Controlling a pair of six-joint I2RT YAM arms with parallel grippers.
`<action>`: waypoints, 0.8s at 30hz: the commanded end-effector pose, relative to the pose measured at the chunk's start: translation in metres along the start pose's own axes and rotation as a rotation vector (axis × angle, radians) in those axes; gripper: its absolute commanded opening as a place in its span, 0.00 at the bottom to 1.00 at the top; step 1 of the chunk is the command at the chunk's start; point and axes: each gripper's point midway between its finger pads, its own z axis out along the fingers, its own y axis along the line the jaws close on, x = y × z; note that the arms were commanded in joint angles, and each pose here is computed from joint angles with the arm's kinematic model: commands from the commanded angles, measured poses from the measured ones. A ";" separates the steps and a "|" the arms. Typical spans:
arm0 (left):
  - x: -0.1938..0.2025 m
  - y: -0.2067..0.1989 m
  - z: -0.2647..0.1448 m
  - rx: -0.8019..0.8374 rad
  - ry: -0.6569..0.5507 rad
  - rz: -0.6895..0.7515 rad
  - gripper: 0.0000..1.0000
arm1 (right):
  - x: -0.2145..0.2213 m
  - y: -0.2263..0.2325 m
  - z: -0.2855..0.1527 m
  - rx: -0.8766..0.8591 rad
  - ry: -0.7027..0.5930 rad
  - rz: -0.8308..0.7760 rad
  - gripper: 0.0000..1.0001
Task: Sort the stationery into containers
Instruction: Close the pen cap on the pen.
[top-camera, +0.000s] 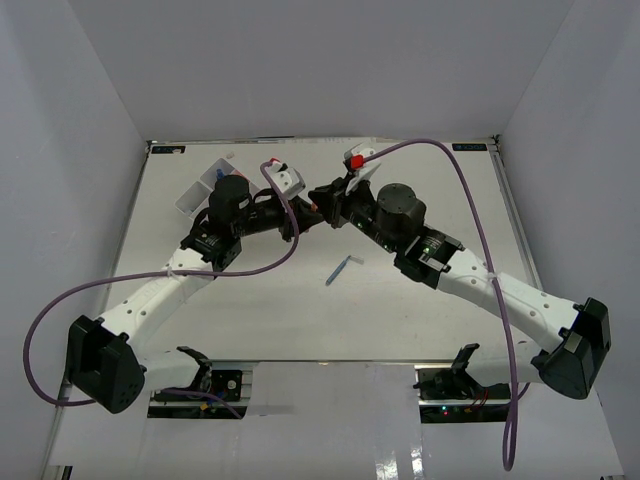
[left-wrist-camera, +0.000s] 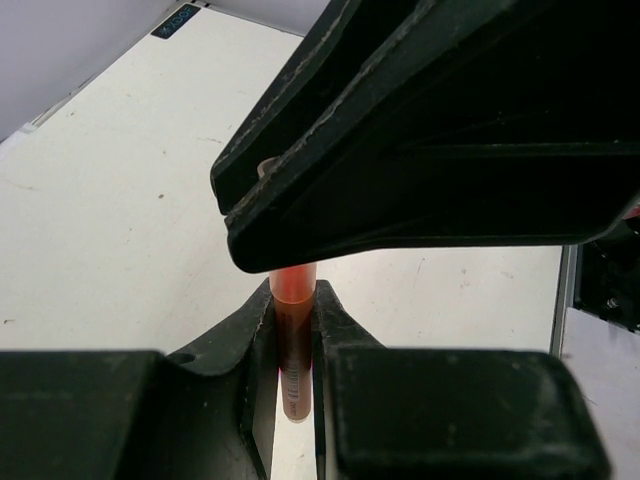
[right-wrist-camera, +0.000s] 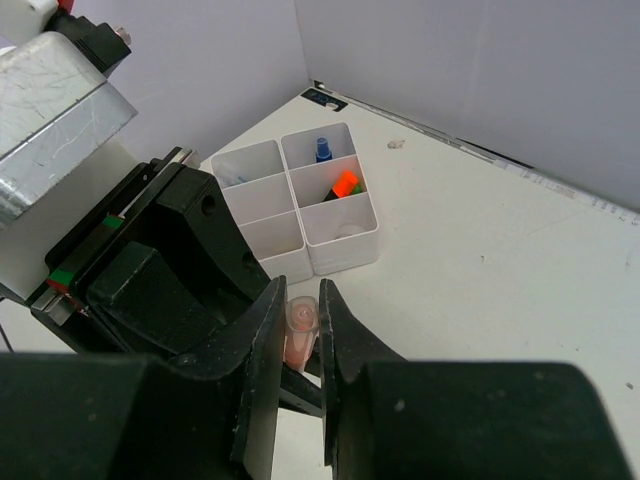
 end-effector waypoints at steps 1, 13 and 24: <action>-0.173 0.003 -0.035 -0.092 -0.448 0.324 0.00 | 0.187 -0.007 -0.055 -0.018 0.678 -0.080 0.08; -0.188 0.002 -0.042 -0.107 -0.483 0.351 0.00 | 0.215 -0.014 -0.071 -0.015 0.798 -0.131 0.08; -0.180 -0.003 -0.041 -0.061 -0.462 0.356 0.00 | 0.224 -0.009 -0.085 -0.111 0.869 -0.218 0.08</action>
